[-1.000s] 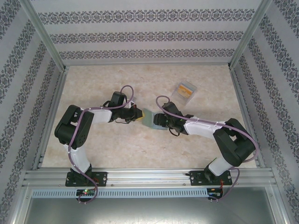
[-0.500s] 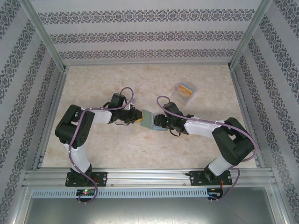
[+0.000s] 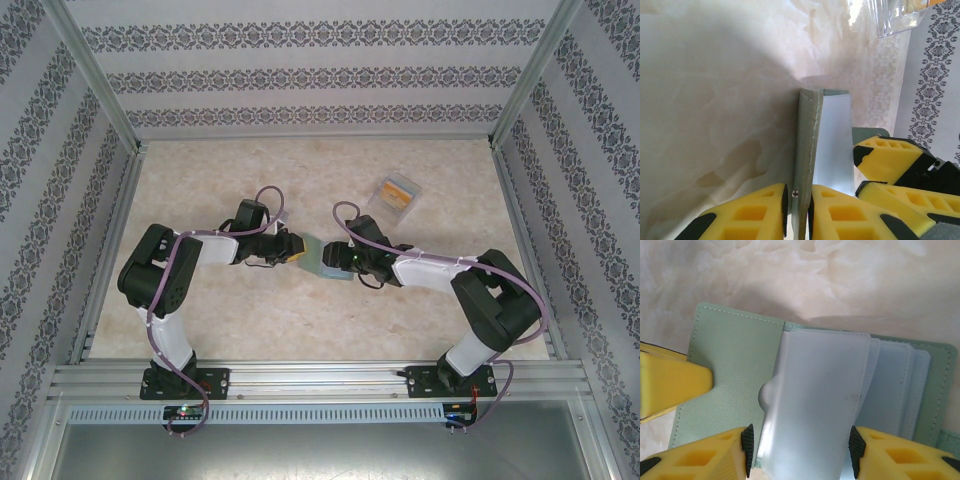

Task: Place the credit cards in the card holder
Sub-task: Flip over the card slot in the card holder, then pick up the credit card from the storage box.

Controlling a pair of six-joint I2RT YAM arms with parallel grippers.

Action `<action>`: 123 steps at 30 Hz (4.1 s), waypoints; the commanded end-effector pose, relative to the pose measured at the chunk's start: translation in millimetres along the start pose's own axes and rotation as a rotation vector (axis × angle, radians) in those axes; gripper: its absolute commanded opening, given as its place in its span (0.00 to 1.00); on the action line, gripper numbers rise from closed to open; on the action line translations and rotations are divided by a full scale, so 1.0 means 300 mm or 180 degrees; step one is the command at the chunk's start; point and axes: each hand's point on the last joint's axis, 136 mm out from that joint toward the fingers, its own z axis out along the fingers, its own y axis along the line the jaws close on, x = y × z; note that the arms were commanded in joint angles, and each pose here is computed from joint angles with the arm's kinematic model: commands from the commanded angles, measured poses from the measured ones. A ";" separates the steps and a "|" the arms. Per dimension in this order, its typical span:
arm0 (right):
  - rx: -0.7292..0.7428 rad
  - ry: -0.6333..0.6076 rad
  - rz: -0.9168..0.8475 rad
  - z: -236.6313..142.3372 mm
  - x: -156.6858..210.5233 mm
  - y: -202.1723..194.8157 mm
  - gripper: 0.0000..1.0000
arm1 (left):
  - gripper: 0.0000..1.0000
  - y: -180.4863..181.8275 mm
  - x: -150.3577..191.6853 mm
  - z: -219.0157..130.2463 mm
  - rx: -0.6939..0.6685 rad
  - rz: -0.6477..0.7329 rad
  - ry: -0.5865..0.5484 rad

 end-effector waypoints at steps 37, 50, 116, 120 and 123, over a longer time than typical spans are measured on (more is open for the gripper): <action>-0.1089 0.0071 -0.0092 0.058 -0.037 0.259 0.67 | 0.76 0.048 -0.057 -0.046 0.0237 -0.0359 -0.0295; -0.0543 -0.0085 -0.0012 0.055 -0.034 0.137 0.67 | 0.48 0.137 -0.033 -0.055 -0.0250 -0.0335 -0.0213; 0.0298 0.0459 -0.1096 -0.087 -0.662 -0.518 0.65 | 0.77 0.134 -0.065 -0.238 -0.1141 0.0311 -0.0515; 0.0095 0.0425 -0.1080 -0.091 -0.634 -0.471 0.65 | 0.77 0.128 -0.064 -0.226 -0.1081 0.0349 -0.0487; -0.0012 0.0399 -0.1046 -0.107 -0.625 -0.438 0.63 | 0.77 0.137 -0.063 -0.225 -0.1101 0.0325 -0.0477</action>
